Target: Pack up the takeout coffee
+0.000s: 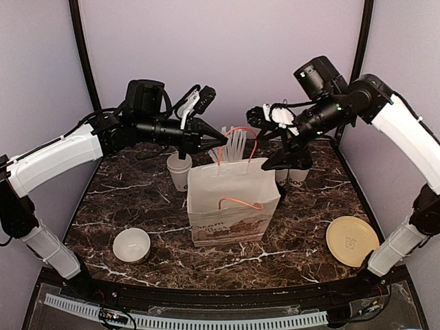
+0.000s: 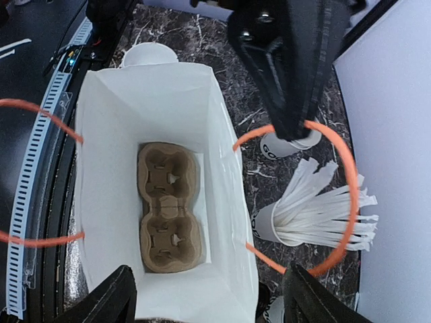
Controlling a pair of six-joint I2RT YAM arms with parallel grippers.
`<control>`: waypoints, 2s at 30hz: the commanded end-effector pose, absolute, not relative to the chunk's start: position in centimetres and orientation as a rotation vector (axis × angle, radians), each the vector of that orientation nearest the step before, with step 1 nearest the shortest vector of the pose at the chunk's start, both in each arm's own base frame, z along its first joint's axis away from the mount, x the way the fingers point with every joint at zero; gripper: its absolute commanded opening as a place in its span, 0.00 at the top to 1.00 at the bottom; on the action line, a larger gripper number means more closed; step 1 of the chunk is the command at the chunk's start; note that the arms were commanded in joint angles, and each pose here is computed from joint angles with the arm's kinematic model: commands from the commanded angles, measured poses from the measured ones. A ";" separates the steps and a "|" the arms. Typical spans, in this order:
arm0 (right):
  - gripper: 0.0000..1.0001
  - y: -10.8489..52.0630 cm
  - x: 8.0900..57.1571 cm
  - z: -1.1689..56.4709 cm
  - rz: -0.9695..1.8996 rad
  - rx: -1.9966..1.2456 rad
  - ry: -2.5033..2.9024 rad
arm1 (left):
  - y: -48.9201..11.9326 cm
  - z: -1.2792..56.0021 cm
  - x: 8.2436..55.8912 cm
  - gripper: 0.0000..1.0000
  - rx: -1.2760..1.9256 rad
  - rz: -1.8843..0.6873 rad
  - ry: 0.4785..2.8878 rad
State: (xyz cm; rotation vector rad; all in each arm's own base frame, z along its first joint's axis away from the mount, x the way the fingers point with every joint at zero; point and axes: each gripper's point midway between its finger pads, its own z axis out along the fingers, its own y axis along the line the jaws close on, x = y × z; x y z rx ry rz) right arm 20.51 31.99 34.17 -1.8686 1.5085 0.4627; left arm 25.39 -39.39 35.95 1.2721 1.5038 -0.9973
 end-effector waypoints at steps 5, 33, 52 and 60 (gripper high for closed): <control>0.25 27.1 23.0 36.6 0.502 -1.660 1.564 | -38.4 37.0 21.3 1.00 1.318 -1.053 1.457; 0.24 19.7 32.3 30.2 0.409 -1.254 1.950 | -39.5 35.0 11.6 1.00 1.527 -1.141 1.373; 0.23 25.6 20.9 33.3 0.746 -1.693 1.636 | -38.7 34.2 26.7 1.00 1.190 -0.766 1.669; 0.20 30.2 18.4 32.3 0.798 -1.845 1.540 | -38.1 34.8 30.2 0.63 1.060 -0.675 1.702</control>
